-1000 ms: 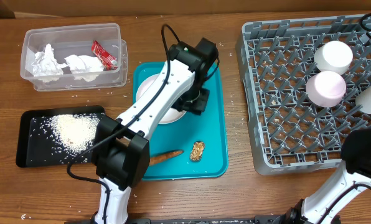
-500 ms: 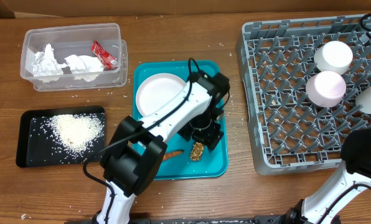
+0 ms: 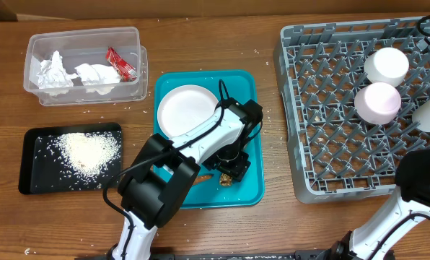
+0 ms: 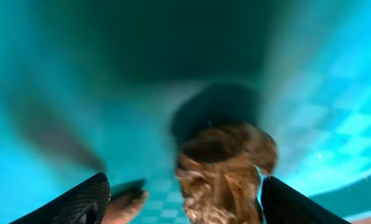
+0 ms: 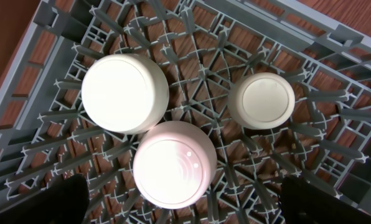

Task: Sort waste into correct bins and load items into the dishwasher
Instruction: 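Release the plate and grasp the brown food scrap with the left gripper, then carry the food scrap left and drop it onto the black tray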

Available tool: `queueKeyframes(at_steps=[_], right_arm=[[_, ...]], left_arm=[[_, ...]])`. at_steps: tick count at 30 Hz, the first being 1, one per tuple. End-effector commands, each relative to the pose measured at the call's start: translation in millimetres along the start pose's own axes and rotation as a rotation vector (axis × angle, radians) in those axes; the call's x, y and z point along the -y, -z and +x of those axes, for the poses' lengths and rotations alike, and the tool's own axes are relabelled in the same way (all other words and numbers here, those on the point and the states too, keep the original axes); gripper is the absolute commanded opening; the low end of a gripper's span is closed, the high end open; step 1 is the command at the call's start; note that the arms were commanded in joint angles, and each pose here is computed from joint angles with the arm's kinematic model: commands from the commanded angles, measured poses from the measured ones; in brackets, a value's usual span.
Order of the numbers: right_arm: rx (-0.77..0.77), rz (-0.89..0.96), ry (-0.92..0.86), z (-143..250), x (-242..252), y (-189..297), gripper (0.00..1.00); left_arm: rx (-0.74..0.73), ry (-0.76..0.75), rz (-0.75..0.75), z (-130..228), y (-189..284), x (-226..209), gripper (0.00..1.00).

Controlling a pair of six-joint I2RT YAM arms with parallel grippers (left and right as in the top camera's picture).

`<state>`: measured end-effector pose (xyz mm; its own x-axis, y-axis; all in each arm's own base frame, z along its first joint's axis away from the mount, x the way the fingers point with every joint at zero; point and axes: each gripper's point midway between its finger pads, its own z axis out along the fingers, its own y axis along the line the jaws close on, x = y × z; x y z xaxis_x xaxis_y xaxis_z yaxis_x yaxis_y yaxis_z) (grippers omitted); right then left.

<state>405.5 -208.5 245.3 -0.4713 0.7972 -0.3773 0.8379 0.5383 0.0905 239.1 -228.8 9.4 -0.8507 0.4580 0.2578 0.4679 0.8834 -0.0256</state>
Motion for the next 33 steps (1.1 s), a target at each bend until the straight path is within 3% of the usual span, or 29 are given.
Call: queueKeyframes(at_steps=[1,5,8,12,29,33], right_arm=[[0.019,-0.013,-0.009,-3,-2,6,1.0],[0.019,-0.013,-0.009,-3,-2,6,1.0],[0.019,-0.013,-0.009,-3,-2,6,1.0],[0.019,-0.013,-0.009,-3,-2,6,1.0],[0.019,-0.013,-0.009,-3,-2,6,1.0],[0.019,-0.013,-0.009,-3,-2,6,1.0]], left_arm=[[0.012,0.031,-0.059,-1,-3,-3,0.79],[0.005,0.001,-0.063,3,-6,7,0.76],[-0.003,-0.033,-0.077,9,-9,16,0.65],[-0.002,-0.052,-0.097,11,-10,18,0.62],[0.052,0.008,-0.176,-1,-7,2,0.43],[0.046,0.049,-0.154,-2,-2,0,0.34]])
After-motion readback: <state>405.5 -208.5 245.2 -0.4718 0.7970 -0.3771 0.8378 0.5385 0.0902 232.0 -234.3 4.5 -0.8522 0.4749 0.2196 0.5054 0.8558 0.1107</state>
